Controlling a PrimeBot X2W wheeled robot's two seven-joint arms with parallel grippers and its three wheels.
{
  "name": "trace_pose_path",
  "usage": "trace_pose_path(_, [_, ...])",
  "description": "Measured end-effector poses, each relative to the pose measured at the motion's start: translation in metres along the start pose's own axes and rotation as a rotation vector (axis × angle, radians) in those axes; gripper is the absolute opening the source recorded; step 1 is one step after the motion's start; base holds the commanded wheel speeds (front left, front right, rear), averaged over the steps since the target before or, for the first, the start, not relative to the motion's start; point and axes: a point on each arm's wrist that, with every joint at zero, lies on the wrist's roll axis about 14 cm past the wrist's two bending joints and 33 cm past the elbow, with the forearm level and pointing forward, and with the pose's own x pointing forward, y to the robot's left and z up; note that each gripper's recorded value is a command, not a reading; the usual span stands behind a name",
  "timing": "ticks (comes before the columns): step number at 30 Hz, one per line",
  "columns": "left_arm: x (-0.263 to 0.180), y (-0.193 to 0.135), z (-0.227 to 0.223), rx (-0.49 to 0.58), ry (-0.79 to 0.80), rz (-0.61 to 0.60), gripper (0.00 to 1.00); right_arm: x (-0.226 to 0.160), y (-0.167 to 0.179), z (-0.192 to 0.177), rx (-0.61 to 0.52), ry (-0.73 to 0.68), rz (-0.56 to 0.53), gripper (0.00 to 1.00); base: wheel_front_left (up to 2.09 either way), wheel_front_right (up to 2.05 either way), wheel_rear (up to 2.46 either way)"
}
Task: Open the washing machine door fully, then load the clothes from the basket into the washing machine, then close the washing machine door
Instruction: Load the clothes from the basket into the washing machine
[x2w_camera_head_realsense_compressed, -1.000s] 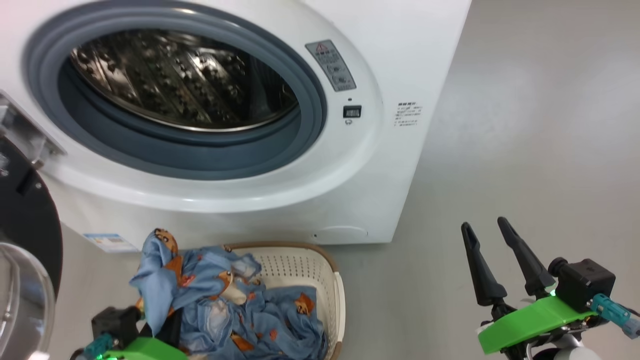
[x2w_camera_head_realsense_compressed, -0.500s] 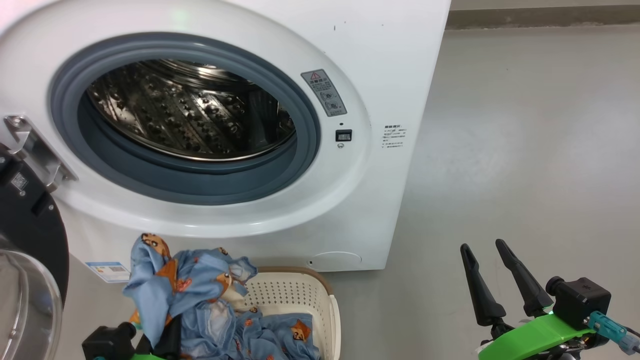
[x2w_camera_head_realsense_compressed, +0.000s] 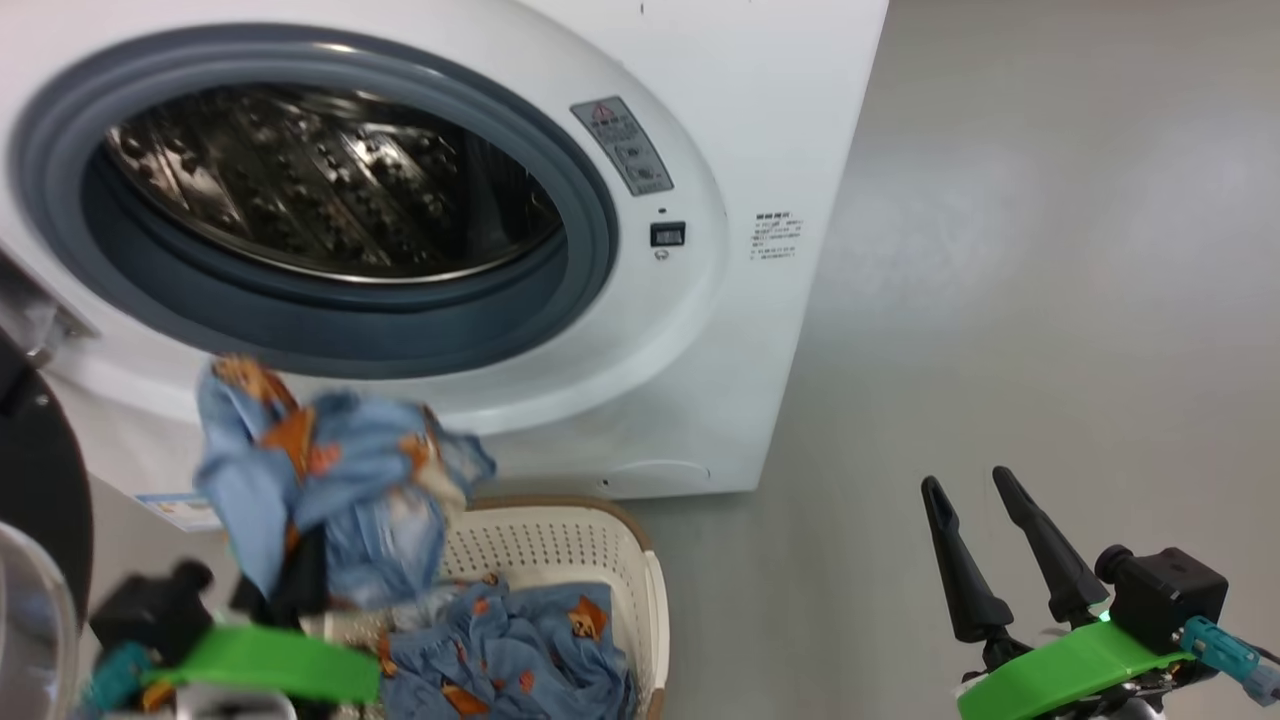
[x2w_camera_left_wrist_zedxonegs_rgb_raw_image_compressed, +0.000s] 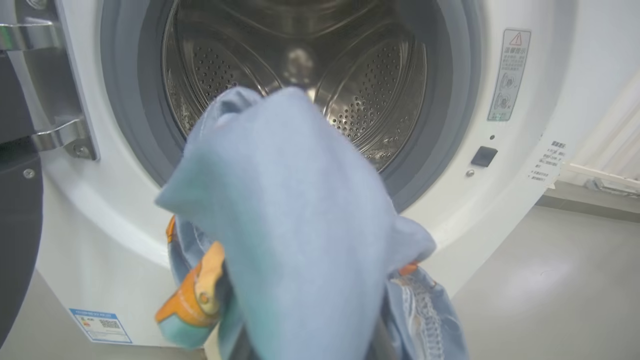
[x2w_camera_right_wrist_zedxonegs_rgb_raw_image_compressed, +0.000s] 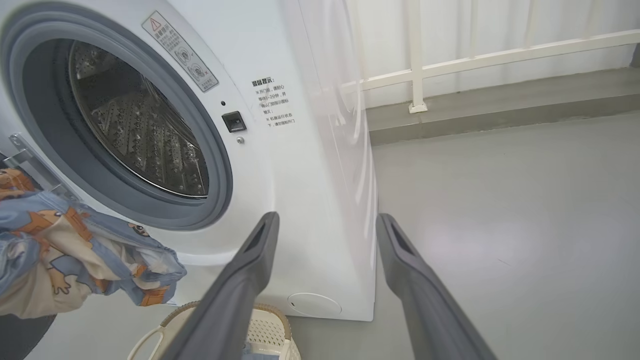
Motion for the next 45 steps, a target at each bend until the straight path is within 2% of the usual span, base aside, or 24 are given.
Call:
trace_pose_path(6, [0.047, -0.001, 0.026, -0.006, -0.093, -0.032, 0.0, 0.011, -0.01, -0.009, -0.004, 0.02, -0.02, 1.0, 0.0, 0.0, 0.0])
trace_pose_path(18, [0.139, 0.008, 0.036, -0.038, -0.162, -0.047, 0.0, 0.026, -0.036, -0.032, -0.006, 0.066, -0.08, 1.0, 0.0, 0.0, 0.0])
trace_pose_path(32, [0.244, 0.021, -0.025, -0.026, -0.067, -0.058, 0.0, 0.034, -0.076, -0.067, -0.023, 0.115, -0.178, 1.0, 0.0, 0.0, 0.0])
trace_pose_path(38, [0.276, 0.02, -0.064, -0.025, 0.001, -0.068, 0.0, 0.03, -0.091, -0.089, -0.024, 0.166, -0.217, 1.0, 0.0, 0.0, 0.0])
trace_pose_path(45, [0.306, 0.038, -0.091, -0.026, 0.034, -0.026, 0.0, 0.03, -0.105, -0.109, -0.033, 0.205, -0.248, 1.0, 0.0, 0.0, 0.0])
